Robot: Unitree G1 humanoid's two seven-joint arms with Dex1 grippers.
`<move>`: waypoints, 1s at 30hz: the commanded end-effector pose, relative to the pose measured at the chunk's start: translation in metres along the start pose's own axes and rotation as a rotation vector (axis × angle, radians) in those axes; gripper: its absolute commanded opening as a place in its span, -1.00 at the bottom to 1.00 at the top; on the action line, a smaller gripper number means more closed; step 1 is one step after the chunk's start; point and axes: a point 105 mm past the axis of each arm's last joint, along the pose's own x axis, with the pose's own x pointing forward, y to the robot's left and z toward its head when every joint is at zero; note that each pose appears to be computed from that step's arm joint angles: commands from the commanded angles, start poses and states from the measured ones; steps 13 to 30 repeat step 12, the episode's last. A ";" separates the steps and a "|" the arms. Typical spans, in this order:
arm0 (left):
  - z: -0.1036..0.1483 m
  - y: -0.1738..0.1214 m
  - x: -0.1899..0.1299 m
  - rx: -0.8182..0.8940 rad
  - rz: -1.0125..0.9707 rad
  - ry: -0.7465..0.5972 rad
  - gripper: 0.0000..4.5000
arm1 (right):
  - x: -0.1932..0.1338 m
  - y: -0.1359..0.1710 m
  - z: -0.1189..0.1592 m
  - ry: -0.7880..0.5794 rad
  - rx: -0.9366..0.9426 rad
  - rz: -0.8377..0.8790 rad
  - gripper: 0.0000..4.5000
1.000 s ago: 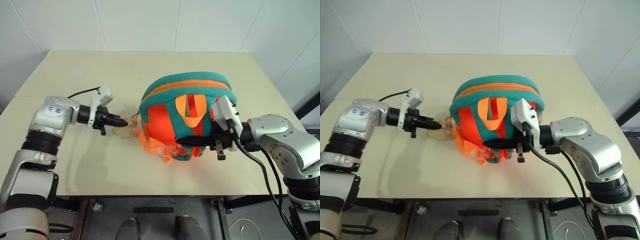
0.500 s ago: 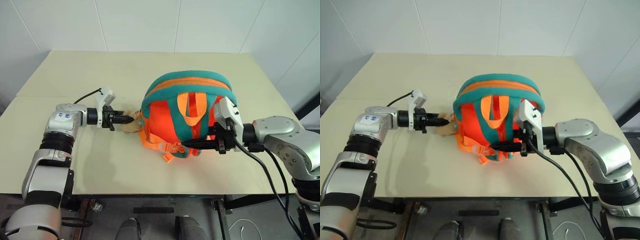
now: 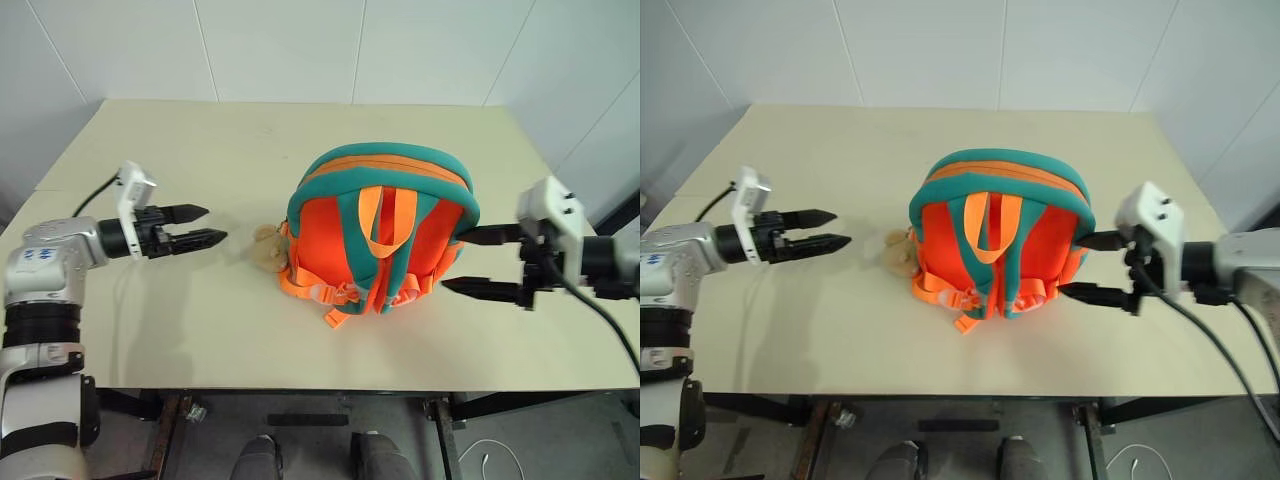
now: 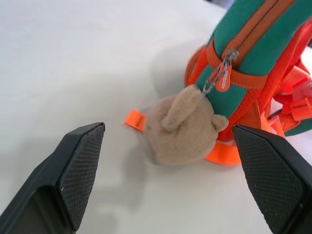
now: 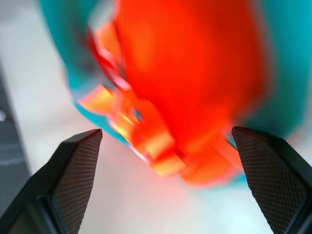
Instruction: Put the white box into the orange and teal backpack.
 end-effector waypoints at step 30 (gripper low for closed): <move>0.030 -0.011 -0.015 0.249 -0.047 -0.268 0.99 | -0.018 -0.053 -0.004 -0.212 0.032 -0.268 1.00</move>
